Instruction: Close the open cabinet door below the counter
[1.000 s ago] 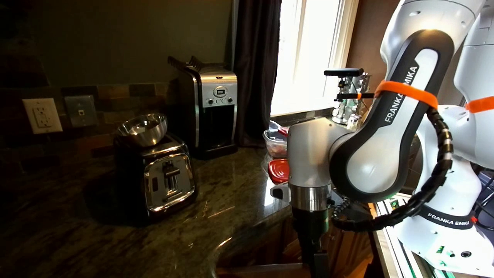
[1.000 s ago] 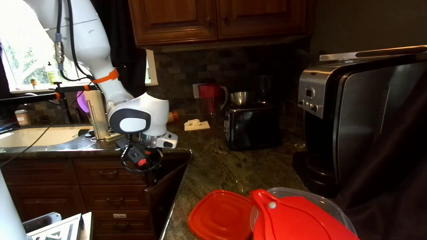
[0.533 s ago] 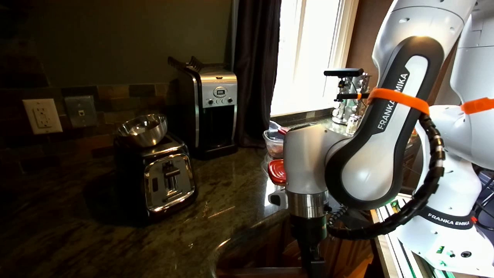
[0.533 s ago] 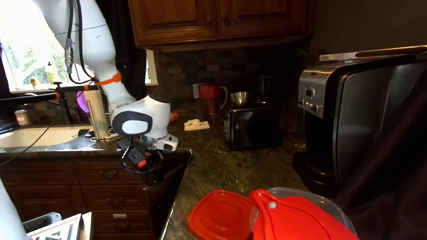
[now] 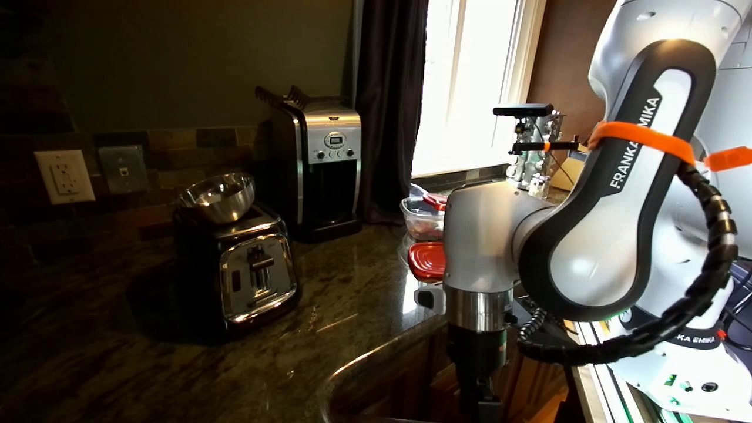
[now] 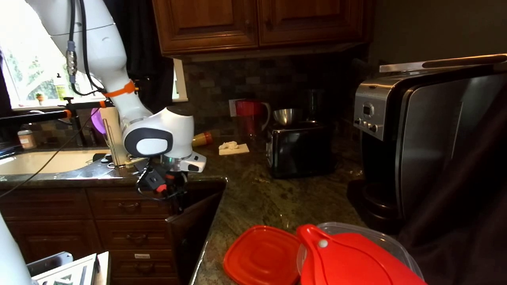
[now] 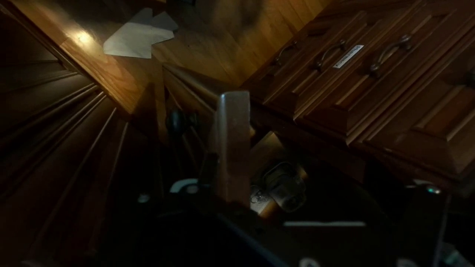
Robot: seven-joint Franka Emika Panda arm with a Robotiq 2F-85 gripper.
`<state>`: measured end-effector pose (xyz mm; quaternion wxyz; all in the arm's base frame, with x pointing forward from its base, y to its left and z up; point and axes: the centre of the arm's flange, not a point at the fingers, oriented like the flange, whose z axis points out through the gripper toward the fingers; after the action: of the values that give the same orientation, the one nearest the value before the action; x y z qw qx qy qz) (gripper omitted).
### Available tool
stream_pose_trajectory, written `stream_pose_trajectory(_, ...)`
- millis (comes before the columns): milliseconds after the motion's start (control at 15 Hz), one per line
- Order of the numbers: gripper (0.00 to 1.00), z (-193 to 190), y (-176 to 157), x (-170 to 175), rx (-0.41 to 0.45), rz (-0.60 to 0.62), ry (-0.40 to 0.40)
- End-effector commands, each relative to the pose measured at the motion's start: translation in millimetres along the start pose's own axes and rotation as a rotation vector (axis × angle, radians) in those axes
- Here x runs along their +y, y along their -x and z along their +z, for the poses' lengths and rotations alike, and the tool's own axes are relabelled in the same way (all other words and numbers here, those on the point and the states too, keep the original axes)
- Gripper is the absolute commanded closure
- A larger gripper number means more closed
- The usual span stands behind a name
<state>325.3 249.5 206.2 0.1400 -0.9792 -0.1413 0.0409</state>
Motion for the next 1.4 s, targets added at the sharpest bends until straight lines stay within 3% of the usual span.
stream_pose_trajectory(0, 0.0, -3.8, 18.2, 3.8, -0.001, 0.062, 0.048)
stream_pose_trajectory(200, 0.0, 4.0, 18.4, 11.5, -0.019, 0.077, 0.027)
stream_pose_trajectory(667, 0.0, 12.9, -13.3, 11.8, 0.039, -0.047, -0.147)
stream_pose_trajectory(867, 0.0, 8.8, -9.8, 14.5, 0.044, -0.007, -0.135)
stream_pose_trajectory(1333, 0.0, 30.9, -5.9, 29.8, -0.034, 0.046, -0.134)
